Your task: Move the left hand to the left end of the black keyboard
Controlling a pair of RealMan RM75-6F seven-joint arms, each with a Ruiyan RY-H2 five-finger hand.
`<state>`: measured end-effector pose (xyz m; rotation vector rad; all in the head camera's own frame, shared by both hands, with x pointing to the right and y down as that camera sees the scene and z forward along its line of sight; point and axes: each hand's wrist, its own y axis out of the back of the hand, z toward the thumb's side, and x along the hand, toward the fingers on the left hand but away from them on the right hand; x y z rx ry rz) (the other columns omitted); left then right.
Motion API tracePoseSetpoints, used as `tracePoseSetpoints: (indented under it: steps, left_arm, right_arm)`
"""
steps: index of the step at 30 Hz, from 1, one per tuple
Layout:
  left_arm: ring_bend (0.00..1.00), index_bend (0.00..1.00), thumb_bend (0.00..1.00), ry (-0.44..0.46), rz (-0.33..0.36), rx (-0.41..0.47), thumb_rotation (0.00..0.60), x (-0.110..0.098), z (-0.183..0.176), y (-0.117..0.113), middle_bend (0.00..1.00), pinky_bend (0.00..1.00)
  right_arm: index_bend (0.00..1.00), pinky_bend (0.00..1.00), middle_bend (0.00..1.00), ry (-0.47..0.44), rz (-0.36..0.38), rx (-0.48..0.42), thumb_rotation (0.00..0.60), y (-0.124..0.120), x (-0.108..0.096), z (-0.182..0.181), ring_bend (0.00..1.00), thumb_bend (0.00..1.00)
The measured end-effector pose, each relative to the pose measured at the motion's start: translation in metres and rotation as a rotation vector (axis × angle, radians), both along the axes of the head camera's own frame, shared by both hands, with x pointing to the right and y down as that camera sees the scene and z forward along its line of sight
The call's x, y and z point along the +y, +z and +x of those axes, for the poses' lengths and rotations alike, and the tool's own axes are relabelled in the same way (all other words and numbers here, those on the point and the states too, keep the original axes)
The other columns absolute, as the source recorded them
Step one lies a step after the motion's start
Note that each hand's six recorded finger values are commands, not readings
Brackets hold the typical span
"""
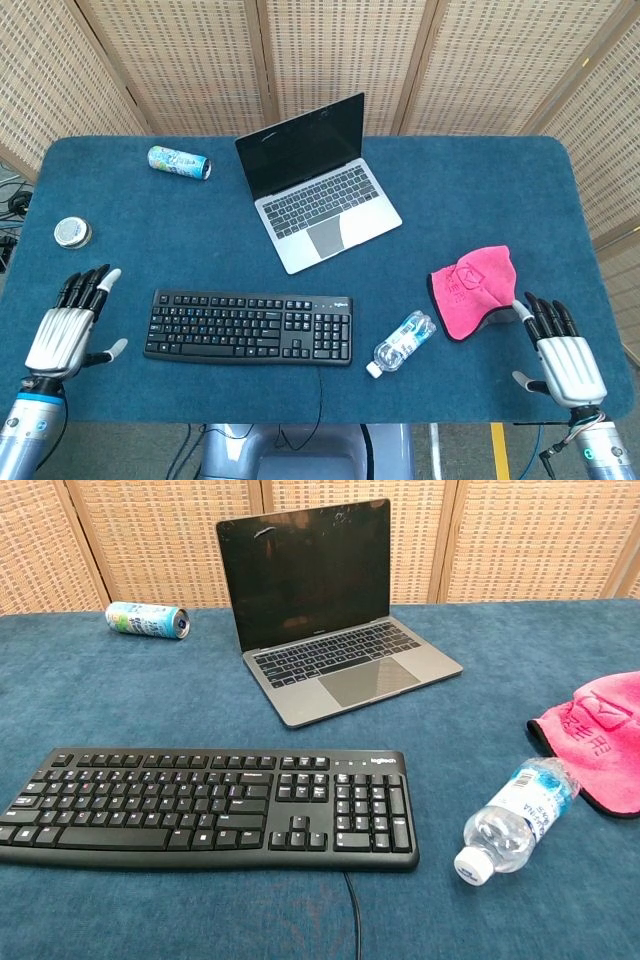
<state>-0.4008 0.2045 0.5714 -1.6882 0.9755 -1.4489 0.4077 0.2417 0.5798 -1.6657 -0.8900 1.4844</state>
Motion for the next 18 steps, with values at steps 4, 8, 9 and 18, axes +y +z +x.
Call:
tracePoseSetpoints:
  steps: [4, 8, 9, 18]
  left_arm:
    - [0.0, 0.0, 0.19, -0.016, 0.066, -0.019, 0.6, 0.013, -0.012, 0.012, 0.0, 0.0]
    - [0.0, 0.0, 0.19, -0.031, 0.095, -0.017, 0.6, 0.02, -0.02, 0.016, 0.0, 0.0]
    - [0.0, 0.0, 0.19, -0.035, 0.102, -0.014, 0.6, 0.02, -0.021, 0.016, 0.0, 0.0]
    - [0.0, 0.0, 0.19, -0.042, 0.117, -0.017, 0.6, 0.021, -0.024, 0.012, 0.0, 0.0]
  right_arm:
    - [0.0, 0.0, 0.0, 0.0, -0.002, 0.006, 0.6, 0.002, 0.0, 0.0, 0.0, 0.02]
    - [0.0, 0.0, 0.0, 0.0, 0.0, 0.006, 0.6, 0.002, 0.0, 0.0, 0.0, 0.01]
    - [0.0, 0.0, 0.0, 0.0, 0.0, 0.006, 0.6, 0.001, 0.0, 0.0, 0.0, 0.02]
    - [0.0, 0.0, 0.0, -0.007, -0.002, 0.003, 0.6, 0.002, 0.001, -0.002, 0.0, 0.02]
